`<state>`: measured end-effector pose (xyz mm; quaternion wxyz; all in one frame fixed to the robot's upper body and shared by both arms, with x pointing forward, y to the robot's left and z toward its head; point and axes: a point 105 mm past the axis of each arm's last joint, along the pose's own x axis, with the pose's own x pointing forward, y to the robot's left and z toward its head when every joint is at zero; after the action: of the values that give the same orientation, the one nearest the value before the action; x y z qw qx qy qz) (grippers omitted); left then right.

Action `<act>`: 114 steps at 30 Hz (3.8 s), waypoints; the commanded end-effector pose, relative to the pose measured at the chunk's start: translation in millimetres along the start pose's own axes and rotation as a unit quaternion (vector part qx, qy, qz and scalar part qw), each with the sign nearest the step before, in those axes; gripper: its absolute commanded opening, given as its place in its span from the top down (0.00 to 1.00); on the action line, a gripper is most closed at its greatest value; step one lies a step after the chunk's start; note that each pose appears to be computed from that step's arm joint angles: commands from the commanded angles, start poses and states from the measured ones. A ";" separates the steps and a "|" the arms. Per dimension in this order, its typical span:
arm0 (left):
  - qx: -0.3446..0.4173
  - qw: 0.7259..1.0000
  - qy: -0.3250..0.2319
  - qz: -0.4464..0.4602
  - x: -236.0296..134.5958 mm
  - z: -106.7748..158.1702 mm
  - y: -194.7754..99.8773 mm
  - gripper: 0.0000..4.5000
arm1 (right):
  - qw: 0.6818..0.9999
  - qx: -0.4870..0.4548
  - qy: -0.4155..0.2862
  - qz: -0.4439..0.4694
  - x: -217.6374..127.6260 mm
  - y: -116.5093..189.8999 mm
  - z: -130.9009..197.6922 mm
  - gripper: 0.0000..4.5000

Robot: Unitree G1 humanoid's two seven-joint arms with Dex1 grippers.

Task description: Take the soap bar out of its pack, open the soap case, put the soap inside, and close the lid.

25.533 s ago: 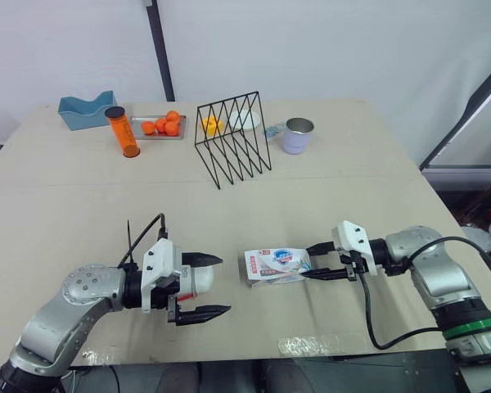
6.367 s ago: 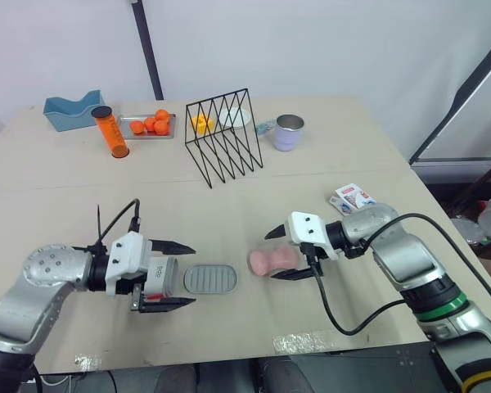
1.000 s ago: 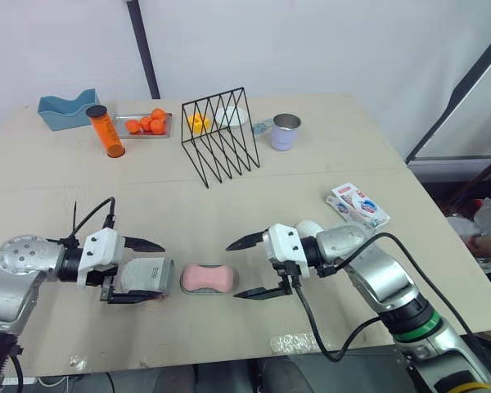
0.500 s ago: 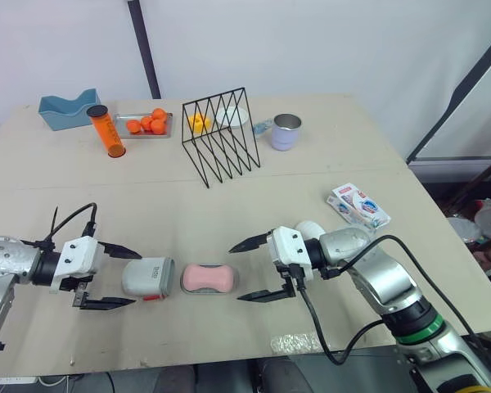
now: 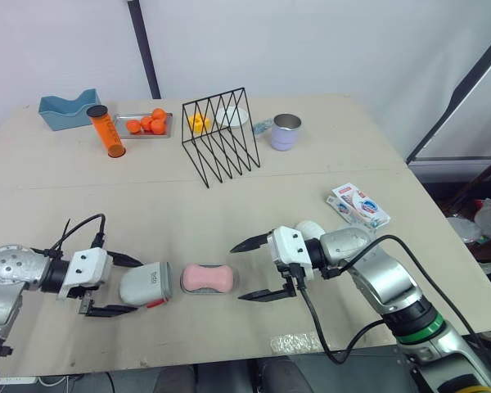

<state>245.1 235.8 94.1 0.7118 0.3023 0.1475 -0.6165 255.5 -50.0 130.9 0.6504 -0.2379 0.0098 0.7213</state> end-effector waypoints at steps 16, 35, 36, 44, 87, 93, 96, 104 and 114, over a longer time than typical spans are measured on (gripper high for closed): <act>-0.002 0.999 0.004 0.045 -3.3 0.9 4.8 0.00 | 1.000 -0.016 0.001 0.007 -0.7 -2.4 6.8 0.01; -0.016 0.998 0.003 0.057 -3.3 0.1 4.7 0.00 | 1.000 -0.015 0.006 0.014 0.7 -0.9 4.2 0.01; -0.015 0.998 0.003 0.057 -3.1 0.0 4.7 0.06 | 1.000 -0.015 0.007 0.014 0.7 -0.9 4.1 0.00; -0.013 0.998 0.004 0.056 -3.0 -0.5 4.8 0.23 | 1.000 -0.014 0.009 0.015 0.3 -0.3 3.0 0.00; 0.009 1.000 -0.006 0.025 -5.1 8.4 3.0 0.23 | 0.981 0.077 0.176 -0.043 57.4 -6.4 -11.1 0.00; 0.009 1.000 -0.006 0.026 -4.2 7.8 4.0 0.23 | 0.979 0.085 0.178 -0.048 65.6 -5.0 -15.2 0.00; 0.009 1.000 -0.007 0.026 -3.0 8.1 3.9 0.23 | 0.977 0.096 0.183 -0.048 68.3 -2.3 -20.1 0.00; 0.010 1.000 -0.009 0.026 -2.4 8.9 3.6 0.23 | 0.974 0.104 0.195 -0.049 69.6 2.7 -29.4 0.43; 0.016 1.000 -0.016 0.020 3.6 15.5 3.9 0.23 | 0.977 0.089 0.185 -0.058 50.2 -5.9 -24.2 0.43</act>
<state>245.4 228.1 97.8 0.7232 0.3014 0.1343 -0.6067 265.5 -4.1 88.9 0.6947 -0.3069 0.1823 0.6245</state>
